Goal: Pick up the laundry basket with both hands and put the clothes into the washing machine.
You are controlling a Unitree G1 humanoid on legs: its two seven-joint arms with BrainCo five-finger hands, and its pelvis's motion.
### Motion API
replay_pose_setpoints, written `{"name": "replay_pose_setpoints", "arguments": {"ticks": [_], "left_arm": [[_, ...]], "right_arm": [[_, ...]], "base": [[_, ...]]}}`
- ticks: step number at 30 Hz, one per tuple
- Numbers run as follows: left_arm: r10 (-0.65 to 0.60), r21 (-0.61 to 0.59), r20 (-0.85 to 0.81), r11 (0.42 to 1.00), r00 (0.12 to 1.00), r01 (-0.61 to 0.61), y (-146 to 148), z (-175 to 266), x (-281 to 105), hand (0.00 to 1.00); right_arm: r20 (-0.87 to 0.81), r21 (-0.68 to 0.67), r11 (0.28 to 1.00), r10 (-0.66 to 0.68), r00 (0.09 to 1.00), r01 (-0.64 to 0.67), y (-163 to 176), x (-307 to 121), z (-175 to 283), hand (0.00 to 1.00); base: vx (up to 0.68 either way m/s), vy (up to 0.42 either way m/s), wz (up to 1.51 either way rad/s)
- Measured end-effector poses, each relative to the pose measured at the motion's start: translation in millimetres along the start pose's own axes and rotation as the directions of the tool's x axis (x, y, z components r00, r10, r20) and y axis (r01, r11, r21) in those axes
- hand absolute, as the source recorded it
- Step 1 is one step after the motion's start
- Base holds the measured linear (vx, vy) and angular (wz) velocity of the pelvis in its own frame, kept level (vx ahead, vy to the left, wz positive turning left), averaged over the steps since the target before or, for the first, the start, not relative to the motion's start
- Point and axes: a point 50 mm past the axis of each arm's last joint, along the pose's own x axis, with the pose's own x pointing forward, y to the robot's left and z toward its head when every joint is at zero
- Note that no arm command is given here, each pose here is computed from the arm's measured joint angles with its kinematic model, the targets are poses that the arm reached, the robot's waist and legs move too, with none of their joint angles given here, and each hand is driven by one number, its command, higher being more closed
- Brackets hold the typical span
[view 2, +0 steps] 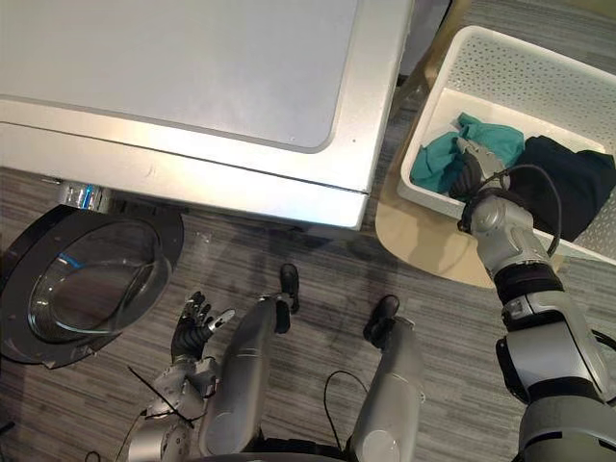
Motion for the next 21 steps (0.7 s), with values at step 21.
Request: {"name": "replay_pose_setpoints", "arguments": {"ticks": [21], "left_arm": [[-0.015, -0.01, 0.047, 1.0, 0.999, 0.016, -7, 11, 8, 0.0]], "right_arm": [[-0.061, 0.132, 0.984, 0.127, 0.99, -0.118, 46, -11, -8, 1.0]], "base": [[0.02, -0.053, 0.01]]}}
